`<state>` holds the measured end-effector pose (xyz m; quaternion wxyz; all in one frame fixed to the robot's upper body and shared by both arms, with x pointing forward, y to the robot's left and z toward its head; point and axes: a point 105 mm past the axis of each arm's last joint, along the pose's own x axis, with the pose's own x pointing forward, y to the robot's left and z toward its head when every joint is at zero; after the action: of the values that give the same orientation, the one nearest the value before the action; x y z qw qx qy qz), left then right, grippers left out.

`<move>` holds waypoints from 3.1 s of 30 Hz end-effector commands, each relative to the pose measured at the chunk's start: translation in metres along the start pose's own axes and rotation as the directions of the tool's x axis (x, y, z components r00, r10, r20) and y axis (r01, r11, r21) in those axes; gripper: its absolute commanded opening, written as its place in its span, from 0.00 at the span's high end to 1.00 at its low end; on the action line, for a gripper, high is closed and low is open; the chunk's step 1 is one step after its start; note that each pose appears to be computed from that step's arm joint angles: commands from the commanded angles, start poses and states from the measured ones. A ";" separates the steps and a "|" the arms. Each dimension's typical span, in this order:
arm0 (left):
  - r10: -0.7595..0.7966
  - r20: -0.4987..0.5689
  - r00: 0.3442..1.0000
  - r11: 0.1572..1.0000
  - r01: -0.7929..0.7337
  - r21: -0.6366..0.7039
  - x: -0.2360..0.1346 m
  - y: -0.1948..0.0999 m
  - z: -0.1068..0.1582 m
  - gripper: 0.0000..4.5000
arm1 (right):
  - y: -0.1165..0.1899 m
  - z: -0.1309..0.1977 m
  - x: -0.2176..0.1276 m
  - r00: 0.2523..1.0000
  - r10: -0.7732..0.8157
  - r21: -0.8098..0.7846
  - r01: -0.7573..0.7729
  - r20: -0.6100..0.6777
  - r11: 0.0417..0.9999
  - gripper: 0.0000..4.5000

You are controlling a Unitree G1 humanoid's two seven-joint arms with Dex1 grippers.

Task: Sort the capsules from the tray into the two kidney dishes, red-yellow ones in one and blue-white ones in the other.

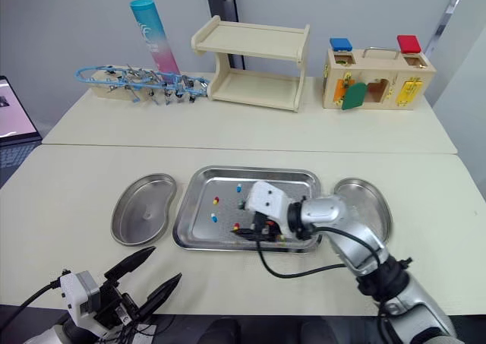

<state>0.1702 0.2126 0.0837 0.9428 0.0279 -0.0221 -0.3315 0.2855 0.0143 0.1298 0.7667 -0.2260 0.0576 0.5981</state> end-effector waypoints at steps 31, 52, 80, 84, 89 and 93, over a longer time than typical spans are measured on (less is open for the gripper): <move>0.028 0.019 0.999 0.999 -0.029 0.042 -0.007 0.007 0.000 0.00 | -0.012 -0.003 0.084 0.994 -0.049 0.032 0.052 -0.094 0.998 0.65; -0.183 0.030 0.983 0.982 0.181 0.057 0.021 -0.005 0.025 0.00 | -0.031 0.019 0.020 0.999 -0.033 -0.043 0.034 0.020 0.999 1.00; -0.552 0.105 0.827 0.833 0.544 0.099 0.072 -0.051 0.056 0.00 | -0.052 -0.109 -0.227 0.745 -0.386 0.038 0.481 -0.544 0.876 0.93; -0.549 0.107 0.829 0.835 0.540 0.101 0.073 -0.051 0.057 0.00 | -0.054 -0.111 -0.230 0.739 -0.390 0.034 0.487 -0.549 0.873 0.68; -0.549 0.116 0.828 0.836 0.540 0.103 0.072 -0.052 0.058 0.00 | -0.056 -0.105 -0.233 0.754 -0.403 0.024 0.484 -0.518 0.875 0.34; -0.535 0.133 0.835 0.845 0.525 0.105 0.071 -0.050 0.061 0.00 | -0.054 -0.091 -0.238 0.800 -0.387 -0.007 0.432 -0.458 0.902 0.27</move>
<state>0.1939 0.1276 0.1337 0.8091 0.0342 -0.0775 -0.5815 0.2885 -0.2445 0.1296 0.8557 -0.3073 0.2449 0.3367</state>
